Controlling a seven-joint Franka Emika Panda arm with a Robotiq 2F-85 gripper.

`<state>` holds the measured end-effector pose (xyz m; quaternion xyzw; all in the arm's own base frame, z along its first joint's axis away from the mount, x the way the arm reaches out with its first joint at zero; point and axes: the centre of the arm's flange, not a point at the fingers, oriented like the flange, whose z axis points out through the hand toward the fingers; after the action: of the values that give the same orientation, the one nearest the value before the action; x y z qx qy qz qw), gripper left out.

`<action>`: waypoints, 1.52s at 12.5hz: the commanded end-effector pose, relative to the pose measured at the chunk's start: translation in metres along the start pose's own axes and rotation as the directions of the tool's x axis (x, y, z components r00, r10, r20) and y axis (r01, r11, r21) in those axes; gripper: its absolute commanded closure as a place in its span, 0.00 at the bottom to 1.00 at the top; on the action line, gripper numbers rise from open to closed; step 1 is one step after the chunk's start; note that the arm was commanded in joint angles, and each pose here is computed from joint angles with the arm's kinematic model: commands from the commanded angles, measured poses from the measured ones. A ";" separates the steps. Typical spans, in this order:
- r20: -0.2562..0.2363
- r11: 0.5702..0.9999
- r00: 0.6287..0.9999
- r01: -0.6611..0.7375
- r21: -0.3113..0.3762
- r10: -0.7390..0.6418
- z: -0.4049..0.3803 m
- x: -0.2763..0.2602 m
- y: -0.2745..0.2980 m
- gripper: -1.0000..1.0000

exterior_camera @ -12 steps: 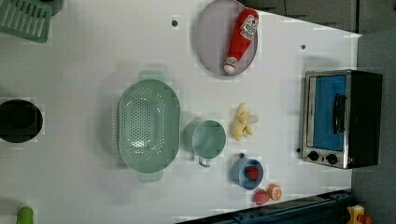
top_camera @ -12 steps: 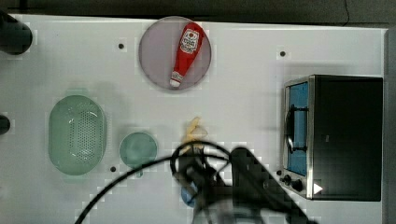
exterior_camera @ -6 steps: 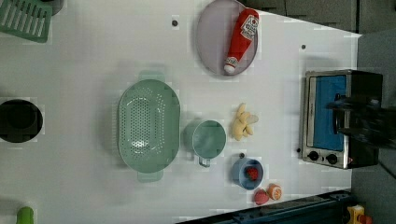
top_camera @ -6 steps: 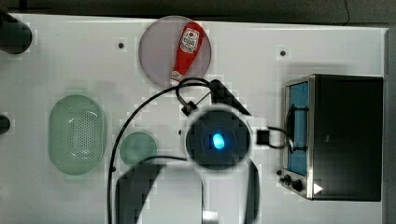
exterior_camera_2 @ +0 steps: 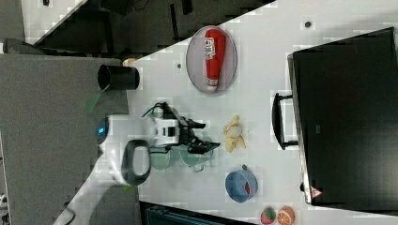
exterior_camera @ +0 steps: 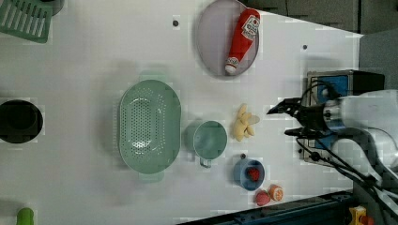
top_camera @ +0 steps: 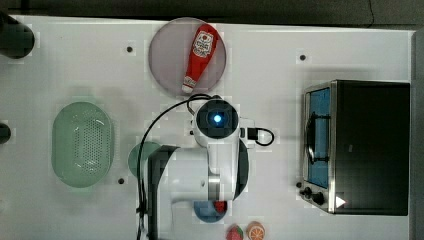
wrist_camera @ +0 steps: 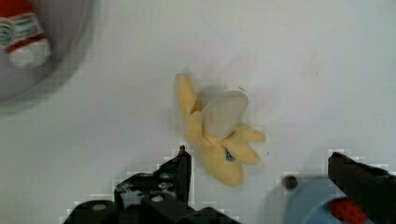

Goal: Pick banana from table and place on oven.

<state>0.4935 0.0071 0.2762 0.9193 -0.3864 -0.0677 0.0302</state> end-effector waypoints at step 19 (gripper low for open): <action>-0.065 0.994 0.995 0.078 0.081 -0.073 0.098 -0.017 -0.020 0.75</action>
<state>0.4617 0.0428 0.1657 0.9400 -0.3375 -0.0486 0.0151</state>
